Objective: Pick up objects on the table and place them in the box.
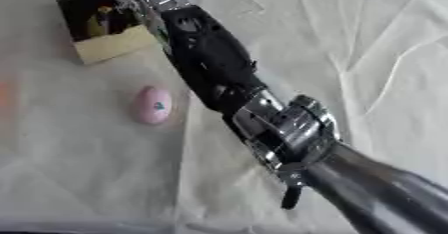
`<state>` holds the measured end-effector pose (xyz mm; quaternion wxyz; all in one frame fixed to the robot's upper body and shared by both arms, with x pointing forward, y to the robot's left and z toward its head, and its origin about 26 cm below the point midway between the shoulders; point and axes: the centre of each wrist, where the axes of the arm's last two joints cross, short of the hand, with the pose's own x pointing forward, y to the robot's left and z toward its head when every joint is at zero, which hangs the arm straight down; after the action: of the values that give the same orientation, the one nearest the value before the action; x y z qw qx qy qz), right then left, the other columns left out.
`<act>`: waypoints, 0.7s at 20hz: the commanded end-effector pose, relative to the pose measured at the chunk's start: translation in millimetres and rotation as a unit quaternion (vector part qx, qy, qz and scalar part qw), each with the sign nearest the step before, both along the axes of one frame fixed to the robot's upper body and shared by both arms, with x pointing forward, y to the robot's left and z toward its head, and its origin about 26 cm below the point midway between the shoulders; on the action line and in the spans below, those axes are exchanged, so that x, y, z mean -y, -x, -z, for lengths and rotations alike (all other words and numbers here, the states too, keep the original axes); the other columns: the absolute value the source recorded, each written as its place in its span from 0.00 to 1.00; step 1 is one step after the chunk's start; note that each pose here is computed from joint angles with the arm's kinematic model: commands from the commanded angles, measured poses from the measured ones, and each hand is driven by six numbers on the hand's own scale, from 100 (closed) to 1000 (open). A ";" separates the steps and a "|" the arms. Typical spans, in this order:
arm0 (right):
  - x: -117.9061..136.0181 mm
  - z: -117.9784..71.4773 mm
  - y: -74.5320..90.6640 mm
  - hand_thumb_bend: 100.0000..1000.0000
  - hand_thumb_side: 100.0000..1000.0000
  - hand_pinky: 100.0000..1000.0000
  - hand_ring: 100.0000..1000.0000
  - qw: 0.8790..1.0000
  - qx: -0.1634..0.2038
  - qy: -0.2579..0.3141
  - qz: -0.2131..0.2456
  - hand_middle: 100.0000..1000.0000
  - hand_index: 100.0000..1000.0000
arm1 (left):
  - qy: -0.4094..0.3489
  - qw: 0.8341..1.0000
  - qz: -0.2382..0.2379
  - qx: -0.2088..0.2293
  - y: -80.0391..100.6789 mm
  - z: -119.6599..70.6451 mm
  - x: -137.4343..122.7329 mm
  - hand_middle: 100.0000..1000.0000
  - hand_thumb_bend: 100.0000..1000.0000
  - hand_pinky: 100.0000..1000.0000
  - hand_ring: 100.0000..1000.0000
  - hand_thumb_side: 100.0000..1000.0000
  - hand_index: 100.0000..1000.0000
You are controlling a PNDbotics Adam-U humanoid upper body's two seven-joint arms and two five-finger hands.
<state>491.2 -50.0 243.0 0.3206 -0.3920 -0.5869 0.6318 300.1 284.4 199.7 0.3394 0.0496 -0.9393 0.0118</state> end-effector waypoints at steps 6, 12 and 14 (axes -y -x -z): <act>0.3 -28.4 4.7 0.00 0.05 0.86 0.96 0.998 0.053 -0.042 -0.003 0.82 0.94 | -0.004 1.000 0.004 0.010 2.8 -6.4 0.7 0.73 0.00 0.79 0.74 0.61 0.83; 13.8 -82.2 20.9 0.00 0.00 0.83 0.91 0.984 0.115 -0.128 -0.051 0.77 0.92 | -0.005 1.000 0.002 0.007 3.3 -4.9 -0.2 0.73 0.00 0.79 0.74 0.61 0.83; 30.2 -102.4 25.2 0.00 0.00 0.83 0.91 0.983 0.120 -0.124 -0.062 0.77 0.92 | -0.006 1.000 -0.001 0.006 3.7 -4.5 -1.2 0.73 0.00 0.79 0.74 0.61 0.83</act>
<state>472.6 -68.9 316.8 0.2766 -0.3761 -0.7045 0.5345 299.3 285.1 197.2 0.3458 0.0503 -0.9369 0.0106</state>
